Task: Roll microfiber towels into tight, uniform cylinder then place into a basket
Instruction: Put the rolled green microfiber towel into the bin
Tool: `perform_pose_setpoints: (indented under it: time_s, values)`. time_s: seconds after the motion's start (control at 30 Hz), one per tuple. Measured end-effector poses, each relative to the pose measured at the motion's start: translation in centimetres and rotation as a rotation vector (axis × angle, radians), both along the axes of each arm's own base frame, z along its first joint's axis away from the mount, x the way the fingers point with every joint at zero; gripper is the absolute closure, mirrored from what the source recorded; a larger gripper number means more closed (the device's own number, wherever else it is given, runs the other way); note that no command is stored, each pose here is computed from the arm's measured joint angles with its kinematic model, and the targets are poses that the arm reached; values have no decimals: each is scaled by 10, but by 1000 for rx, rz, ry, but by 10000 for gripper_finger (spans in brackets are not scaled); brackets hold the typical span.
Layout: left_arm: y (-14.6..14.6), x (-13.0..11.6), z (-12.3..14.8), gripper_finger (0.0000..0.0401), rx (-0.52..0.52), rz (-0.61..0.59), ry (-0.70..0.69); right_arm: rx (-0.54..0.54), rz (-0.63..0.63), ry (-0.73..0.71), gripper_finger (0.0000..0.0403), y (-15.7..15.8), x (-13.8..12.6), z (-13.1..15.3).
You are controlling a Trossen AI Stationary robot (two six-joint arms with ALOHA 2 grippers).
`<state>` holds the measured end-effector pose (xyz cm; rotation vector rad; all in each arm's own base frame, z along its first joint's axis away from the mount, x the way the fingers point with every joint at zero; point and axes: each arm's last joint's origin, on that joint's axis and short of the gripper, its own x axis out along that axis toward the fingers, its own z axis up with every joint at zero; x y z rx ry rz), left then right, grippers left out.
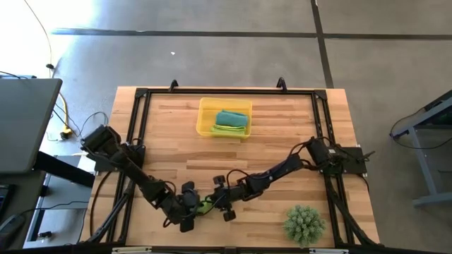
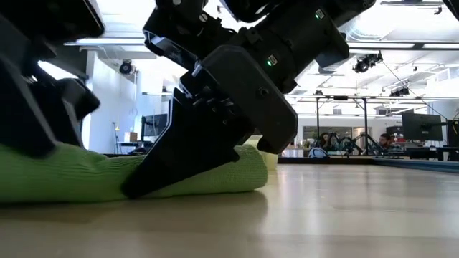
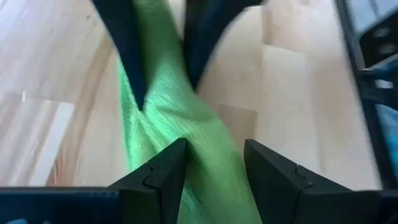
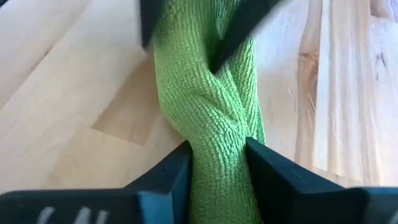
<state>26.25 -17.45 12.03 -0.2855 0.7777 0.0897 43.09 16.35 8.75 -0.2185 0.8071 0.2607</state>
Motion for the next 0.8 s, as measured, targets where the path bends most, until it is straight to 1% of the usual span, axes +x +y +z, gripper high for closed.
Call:
perform_pose_setpoints:
  time_s: [0.13,0.33,0.37,0.53,0.63,0.73,0.8]
  values:
    - [-5,-6,12,249,-28,-36,-10,-5,-5,13,307,-1,-1,-1]
    - [-9,-21,31,249,-27,-74,-7,16,-16,27,381,-2,-1,0]
    - [-9,-23,35,249,-29,-79,-10,16,-16,28,388,-2,-1,0]
    - [-9,-32,50,249,-35,-94,-23,28,-15,24,390,-5,-1,6]
    - [-8,-34,57,249,-49,-98,-41,21,-11,35,396,-13,-3,20]
    - [-7,-36,61,249,-53,-99,-44,-22,-9,67,398,-27,-8,38]
    - [-6,-36,61,249,-46,-102,-39,-57,-31,70,398,-39,-9,51]
